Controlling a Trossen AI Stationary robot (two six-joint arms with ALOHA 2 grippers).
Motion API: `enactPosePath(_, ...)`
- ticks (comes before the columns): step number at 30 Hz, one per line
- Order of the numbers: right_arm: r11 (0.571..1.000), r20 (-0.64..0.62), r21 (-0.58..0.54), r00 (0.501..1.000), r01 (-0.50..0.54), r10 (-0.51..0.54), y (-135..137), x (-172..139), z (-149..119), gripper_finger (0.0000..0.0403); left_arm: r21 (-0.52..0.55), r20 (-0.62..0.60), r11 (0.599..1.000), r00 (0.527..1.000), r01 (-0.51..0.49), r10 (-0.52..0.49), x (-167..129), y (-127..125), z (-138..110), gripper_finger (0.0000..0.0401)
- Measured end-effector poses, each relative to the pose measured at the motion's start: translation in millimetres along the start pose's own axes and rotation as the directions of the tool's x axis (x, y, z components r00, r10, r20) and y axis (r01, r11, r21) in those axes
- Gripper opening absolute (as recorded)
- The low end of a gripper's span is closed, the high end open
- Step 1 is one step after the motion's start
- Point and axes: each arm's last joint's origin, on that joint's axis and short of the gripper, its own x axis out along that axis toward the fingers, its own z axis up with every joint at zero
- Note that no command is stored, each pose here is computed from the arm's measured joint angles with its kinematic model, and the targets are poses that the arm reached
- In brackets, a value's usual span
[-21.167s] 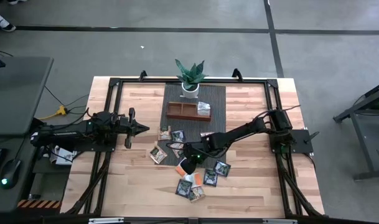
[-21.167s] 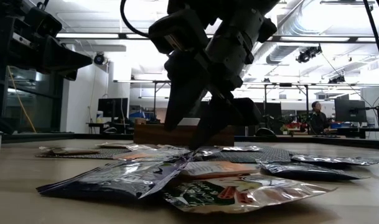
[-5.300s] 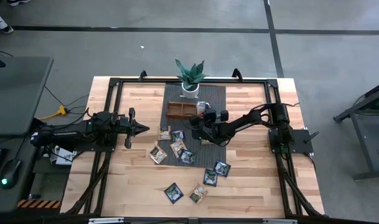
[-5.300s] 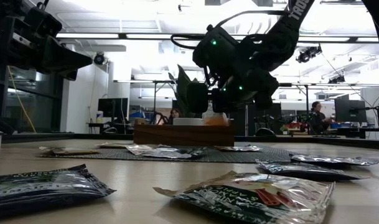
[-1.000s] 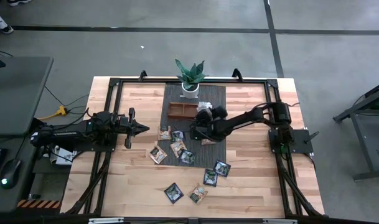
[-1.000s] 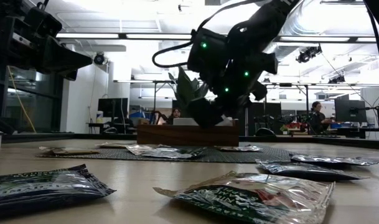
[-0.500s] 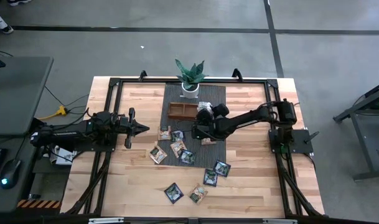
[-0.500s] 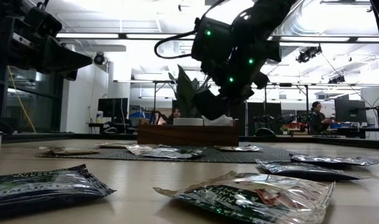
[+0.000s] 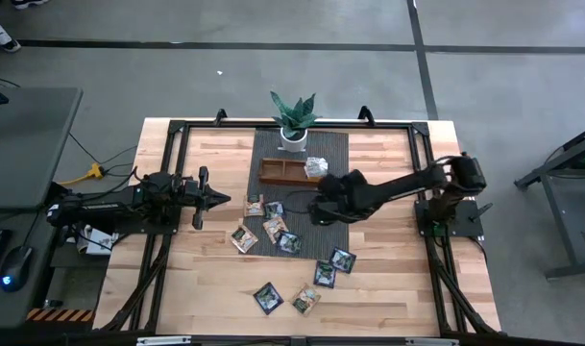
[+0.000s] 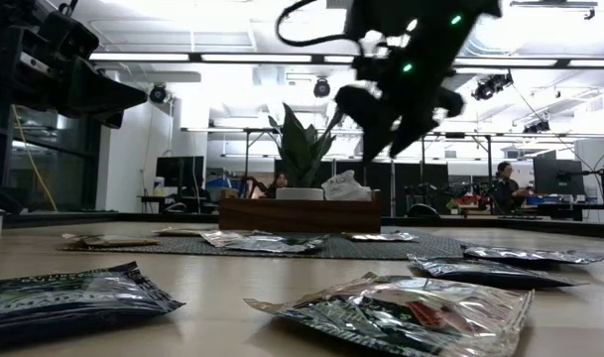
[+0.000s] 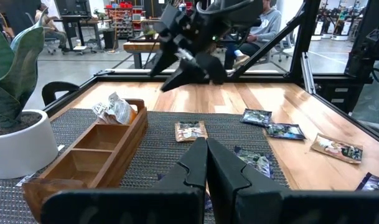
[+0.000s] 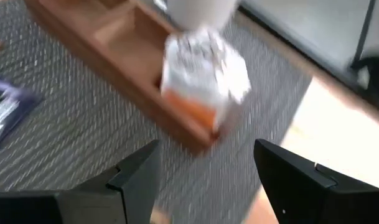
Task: Pick & Place Tea
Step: Put the brown tea bag into the middle section of the wooden organizer
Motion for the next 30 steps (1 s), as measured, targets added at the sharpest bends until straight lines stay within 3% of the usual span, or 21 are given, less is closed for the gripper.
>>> enactPosePath(12,0.975,-0.3,0.199,0.941,-0.096,0.154,-2,-14,-13,0.025,0.0,0.0,1.0,1.0,0.0,0.0,0,0,0,0.0001)
enactPosePath(20,0.939,-0.346,0.335,0.917,-0.077,0.199,2,-12,-16,0.025,0.0,0.0,1.0,1.0,0.0,0.0,0,0,0,0.0001)
enactPosePath(30,0.916,-0.385,0.401,0.902,-0.026,0.194,14,9,-24,0.025,0.0,0.0,1.0,1.0,0.0,0.0,0,0,0,0.0001)
